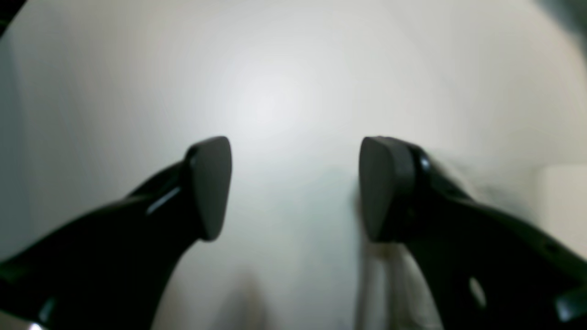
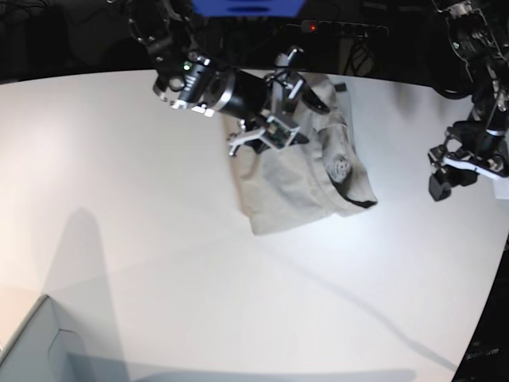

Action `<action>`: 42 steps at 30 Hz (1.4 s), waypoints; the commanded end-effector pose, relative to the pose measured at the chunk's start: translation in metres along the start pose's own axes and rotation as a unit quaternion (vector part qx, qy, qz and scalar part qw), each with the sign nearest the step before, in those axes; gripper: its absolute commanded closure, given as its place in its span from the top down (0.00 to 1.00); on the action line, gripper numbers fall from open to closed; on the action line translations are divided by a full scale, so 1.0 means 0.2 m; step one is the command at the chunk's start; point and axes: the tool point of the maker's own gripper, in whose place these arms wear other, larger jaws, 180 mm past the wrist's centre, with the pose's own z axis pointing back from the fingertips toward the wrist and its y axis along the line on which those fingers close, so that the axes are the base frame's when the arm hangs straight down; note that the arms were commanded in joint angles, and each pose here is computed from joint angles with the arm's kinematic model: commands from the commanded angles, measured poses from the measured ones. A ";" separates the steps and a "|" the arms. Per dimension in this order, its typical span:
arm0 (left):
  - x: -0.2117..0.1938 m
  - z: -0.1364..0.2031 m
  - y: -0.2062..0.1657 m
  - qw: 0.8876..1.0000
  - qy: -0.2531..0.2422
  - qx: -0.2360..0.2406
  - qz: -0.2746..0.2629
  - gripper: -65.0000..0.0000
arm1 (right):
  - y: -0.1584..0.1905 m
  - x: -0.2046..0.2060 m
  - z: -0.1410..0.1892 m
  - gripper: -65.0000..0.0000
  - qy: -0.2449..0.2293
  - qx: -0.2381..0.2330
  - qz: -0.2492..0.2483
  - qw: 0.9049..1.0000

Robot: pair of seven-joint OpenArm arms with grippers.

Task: Layout the t-shirt on the table in an organized manner, then fold the t-shirt properly
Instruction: 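Grasp the folded shirt edges with both grippers and straighten the stack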

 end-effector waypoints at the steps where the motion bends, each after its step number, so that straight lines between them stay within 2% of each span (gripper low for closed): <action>1: 0.10 -0.01 -0.08 0.999 -0.030 -0.027 0.003 0.65 | -0.04 0.07 0.03 0.53 -0.027 -0.009 0.003 1.000; 4: 0.09 -0.08 -0.23 0.997 -0.023 -0.072 0.010 0.65 | -0.17 0.05 0.09 0.53 -0.025 -0.050 -0.008 0.998; 6: 0.03 -0.14 -0.37 0.995 0.000 -0.104 -0.002 0.65 | -0.25 0.03 0.13 0.53 -0.022 -0.073 -0.016 0.997; 9: -0.11 -0.24 -0.45 0.991 0.043 -0.125 0.007 0.65 | -0.29 -0.01 0.16 0.53 -0.017 -0.088 -0.025 0.996; 14: -0.33 -0.42 -0.30 0.987 0.116 -0.093 0.061 0.65 | -0.35 -0.03 0.20 0.53 -0.014 -0.108 -0.031 0.994; 16: -0.37 -0.46 -0.23 0.986 0.131 -0.079 0.071 0.65 | -0.37 -0.04 0.21 0.53 -0.012 -0.113 -0.032 0.993; 19: -0.39 -0.51 -0.13 0.987 0.129 -0.056 0.081 0.65 | -0.39 -0.04 0.23 0.53 -0.012 -0.122 -0.034 0.992; 26: -0.28 -0.56 -0.11 0.989 0.109 -0.057 0.084 0.65 | -0.39 -0.05 0.23 0.53 -0.010 -0.122 -0.034 0.992; 30: -0.16 -0.54 -0.16 0.992 0.080 -0.070 0.067 0.65 | -0.38 -0.12 0.20 0.53 0.004 -0.115 -0.052 0.992; 34: -0.15 -0.45 -0.24 0.991 0.095 -0.089 0.035 0.65 | -0.42 -0.21 0.14 0.53 0.021 -0.110 -0.077 0.991; 37: -0.15 -0.34 -0.29 0.989 0.113 -0.100 0.005 0.65 | -0.46 -0.27 0.17 0.53 0.031 -0.122 -0.087 0.988; 39: -0.18 -0.26 -0.30 0.988 0.116 -0.100 0.005 0.65 | -0.49 -0.28 0.20 0.53 0.030 -0.133 -0.091 0.986; 42: -0.24 -0.12 -0.29 0.990 0.107 -0.087 0.033 0.65 | -0.53 -0.30 0.24 0.53 0.033 -0.147 -0.096 0.984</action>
